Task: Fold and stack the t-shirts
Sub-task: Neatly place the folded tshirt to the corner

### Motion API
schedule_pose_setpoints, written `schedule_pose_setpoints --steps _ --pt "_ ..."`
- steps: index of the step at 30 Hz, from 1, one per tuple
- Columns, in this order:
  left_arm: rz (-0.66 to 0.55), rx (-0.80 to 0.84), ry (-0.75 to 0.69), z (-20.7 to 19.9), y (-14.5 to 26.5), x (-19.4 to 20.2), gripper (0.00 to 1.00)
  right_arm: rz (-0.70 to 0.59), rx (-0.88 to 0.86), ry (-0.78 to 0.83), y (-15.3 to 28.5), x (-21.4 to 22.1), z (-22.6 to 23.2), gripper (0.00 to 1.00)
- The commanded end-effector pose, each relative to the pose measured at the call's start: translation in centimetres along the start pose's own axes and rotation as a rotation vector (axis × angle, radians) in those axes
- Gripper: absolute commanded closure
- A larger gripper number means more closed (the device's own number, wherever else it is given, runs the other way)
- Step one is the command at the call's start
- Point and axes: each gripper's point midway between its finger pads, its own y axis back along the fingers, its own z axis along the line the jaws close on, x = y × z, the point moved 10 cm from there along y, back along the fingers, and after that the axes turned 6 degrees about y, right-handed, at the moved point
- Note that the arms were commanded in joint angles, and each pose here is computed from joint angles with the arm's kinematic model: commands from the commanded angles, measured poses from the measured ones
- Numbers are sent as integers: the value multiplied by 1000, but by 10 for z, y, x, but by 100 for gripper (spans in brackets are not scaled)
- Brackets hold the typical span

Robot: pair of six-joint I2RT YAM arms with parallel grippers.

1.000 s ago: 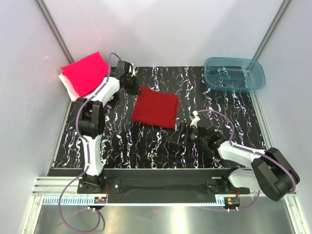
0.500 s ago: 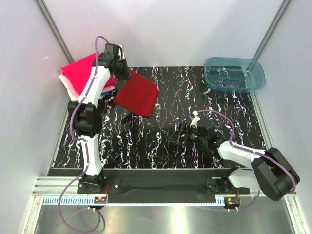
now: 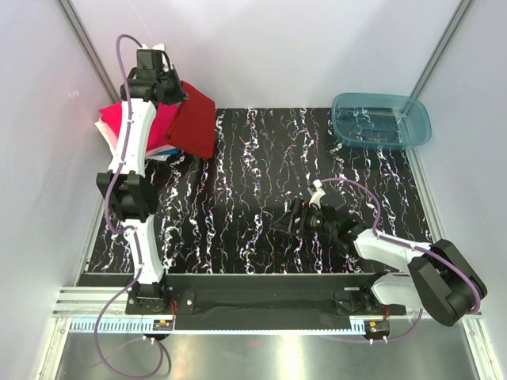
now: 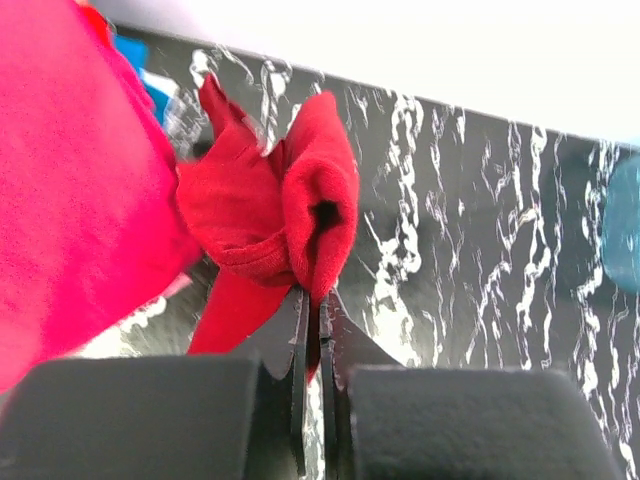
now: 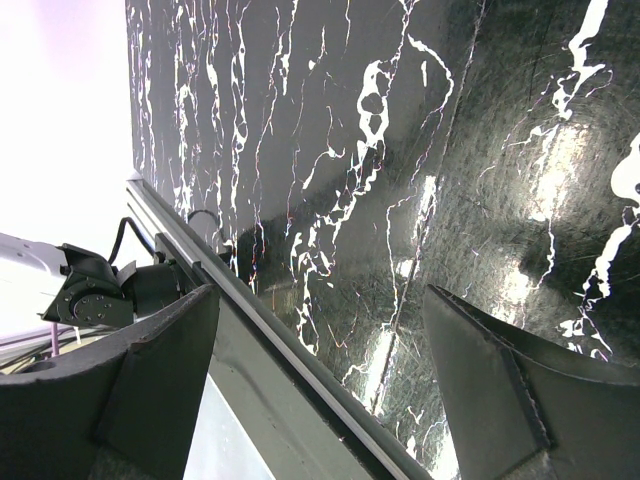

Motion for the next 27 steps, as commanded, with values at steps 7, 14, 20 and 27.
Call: schedule_pose_setpoints --steps 7,14,20,27 --pt "-440 100 -4 -24 85 -81 100 -47 -42 22 -1 -9 8 11" --pt "-492 59 63 -2 94 -95 100 -45 -44 24 -1 -9 8 11" --pt "-509 39 101 22 95 -107 100 -45 -44 21 -1 -9 8 11" --pt "-487 -41 135 58 88 -107 100 -45 -44 20 -1 -9 8 11"
